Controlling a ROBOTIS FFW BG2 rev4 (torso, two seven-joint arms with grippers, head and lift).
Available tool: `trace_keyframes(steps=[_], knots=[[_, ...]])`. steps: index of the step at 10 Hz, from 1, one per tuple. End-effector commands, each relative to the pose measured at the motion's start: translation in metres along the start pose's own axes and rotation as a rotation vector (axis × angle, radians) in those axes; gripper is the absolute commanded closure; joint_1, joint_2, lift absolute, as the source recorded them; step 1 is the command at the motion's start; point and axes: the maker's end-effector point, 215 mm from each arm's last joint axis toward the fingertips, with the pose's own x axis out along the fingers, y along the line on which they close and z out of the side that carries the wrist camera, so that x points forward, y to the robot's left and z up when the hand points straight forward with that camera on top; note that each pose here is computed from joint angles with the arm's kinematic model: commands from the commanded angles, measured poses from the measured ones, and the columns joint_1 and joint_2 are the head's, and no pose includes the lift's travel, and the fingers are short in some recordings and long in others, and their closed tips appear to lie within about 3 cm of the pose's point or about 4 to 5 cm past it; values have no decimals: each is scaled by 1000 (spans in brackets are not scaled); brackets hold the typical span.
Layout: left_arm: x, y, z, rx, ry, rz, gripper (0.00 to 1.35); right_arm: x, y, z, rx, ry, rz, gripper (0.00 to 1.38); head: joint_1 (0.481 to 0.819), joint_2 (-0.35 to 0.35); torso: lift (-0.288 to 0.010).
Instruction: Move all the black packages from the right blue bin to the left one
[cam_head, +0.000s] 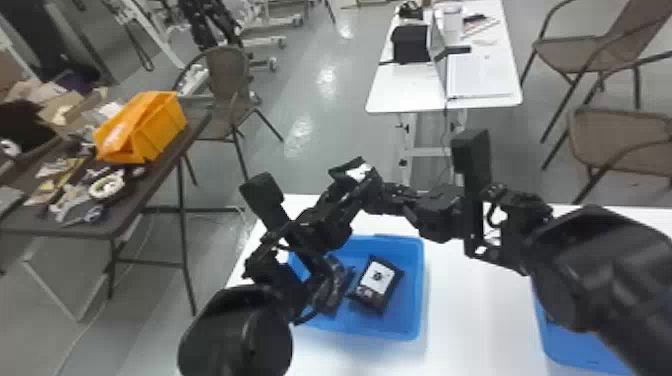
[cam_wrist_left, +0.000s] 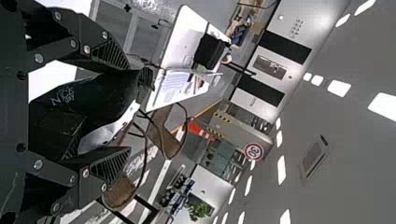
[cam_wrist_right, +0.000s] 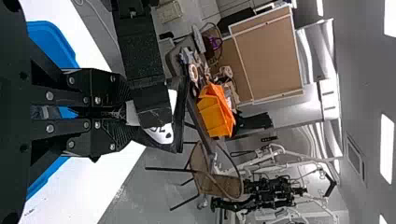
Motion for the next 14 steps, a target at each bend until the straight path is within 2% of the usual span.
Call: trace_keyframes(steps=[1,4,5,6,7,8,10,11,12,14], knots=[[0,-6,-3,-22,-5,-16,1196,1,0,-2,6,0,-1,1078,695,299,0],[-3,-8,8,-17,-52,-17,1207,1,-1,-1,10,-9,-2,1078,695,294,0],[-4,-7,12,-9,-69,-14,1207,0,-2,-1,36,-32,-1,1044,695,295,0],[-6,-4,16,3,-84,-5,1207,-5,-12,-1,59,-53,-24,654,695,297,0],[-10,5,19,21,-98,15,1207,-20,-28,7,47,-88,-63,193,694,295,0],[-17,21,23,57,-109,53,1207,-40,-47,18,11,-117,-125,41,692,291,0],[-40,64,25,224,-117,162,1207,-92,-84,23,-35,-158,-268,197,680,271,0],[-50,80,14,293,-94,202,1207,-116,-99,7,9,-168,-330,223,681,262,0],[-55,89,1,371,-59,226,1207,-133,-108,-9,56,-176,-368,226,695,251,0],[-51,87,-32,467,5,219,1207,-157,-119,-23,74,-172,-427,226,695,227,0]])
